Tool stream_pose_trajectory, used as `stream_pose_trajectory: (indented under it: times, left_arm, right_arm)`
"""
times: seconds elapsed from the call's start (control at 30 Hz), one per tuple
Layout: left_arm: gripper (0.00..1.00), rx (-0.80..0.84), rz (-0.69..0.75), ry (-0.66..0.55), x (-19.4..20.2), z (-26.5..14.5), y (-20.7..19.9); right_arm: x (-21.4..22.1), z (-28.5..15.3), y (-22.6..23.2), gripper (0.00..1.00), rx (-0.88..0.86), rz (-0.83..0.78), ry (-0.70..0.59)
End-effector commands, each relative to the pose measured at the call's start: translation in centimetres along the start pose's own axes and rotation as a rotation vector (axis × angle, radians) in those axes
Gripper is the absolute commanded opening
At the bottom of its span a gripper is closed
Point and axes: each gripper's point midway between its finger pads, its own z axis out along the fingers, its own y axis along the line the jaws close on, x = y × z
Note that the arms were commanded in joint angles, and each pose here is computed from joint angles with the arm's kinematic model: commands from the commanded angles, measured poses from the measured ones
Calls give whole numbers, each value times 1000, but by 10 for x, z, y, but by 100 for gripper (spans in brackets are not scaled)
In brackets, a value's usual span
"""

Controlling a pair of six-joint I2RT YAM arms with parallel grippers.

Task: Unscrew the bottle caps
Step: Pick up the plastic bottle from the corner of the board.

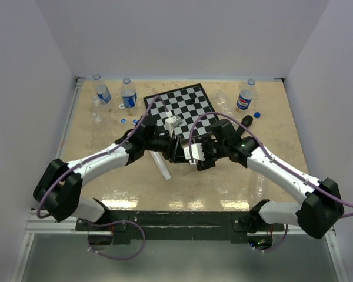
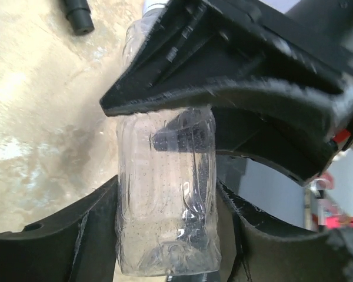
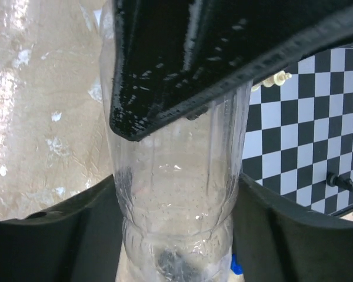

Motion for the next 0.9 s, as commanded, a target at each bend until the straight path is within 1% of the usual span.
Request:
stream_pose_trajectory:
  times: [0.0,0.07,0.13,0.17,0.27,0.33,0.4,0.47,0.53,0.57,0.63,0.73,0.87]
  left_arm:
    - [11,-128,244,-53,-11,-19,9]
    - [9,-215,344,-73,-14,-31,19]
    - [8,-258,434,-105,-17,-43,19]
    - [5,-272,479,-117,-18,-49,19]
    - [4,-279,638,-190,-27,-65,6]
    - [3,-260,739,-241,-31,-73,-6]
    - [3,-246,824,-282,-34,-80,-16]
    - [3,-249,867,-299,-35,-85,-21]
    - [2,-236,883,-302,-35,-86,-24]
    - [3,-227,887,-298,-33,-85,-25]
    - [3,-209,888,-293,-32,-84,-27]
    - [2,-202,887,-291,-32,-83,-27]
    - [2,-188,887,-287,-30,-82,-28]
  right_arm:
    - [-21,-31,-42,71,138,99,-101]
    - [-22,-54,-55,73,152,129,-147]
    - [-21,-77,-64,75,172,142,-172]
    - [-21,-85,-64,76,172,155,-187]
    - [-26,-101,-64,76,170,205,-246]
    - [-29,-103,-61,76,156,257,-269]
    - [-31,-106,-57,77,128,268,-278]
    - [-31,-107,-54,77,115,254,-272]
    - [-24,-103,-51,77,107,236,-252]
    - [-16,-99,-48,76,98,220,-220]
    - [-10,-92,-40,74,55,216,-211]
    - [-8,-84,-30,68,-12,196,-219]
    - [-15,-78,-28,61,-36,167,-237]
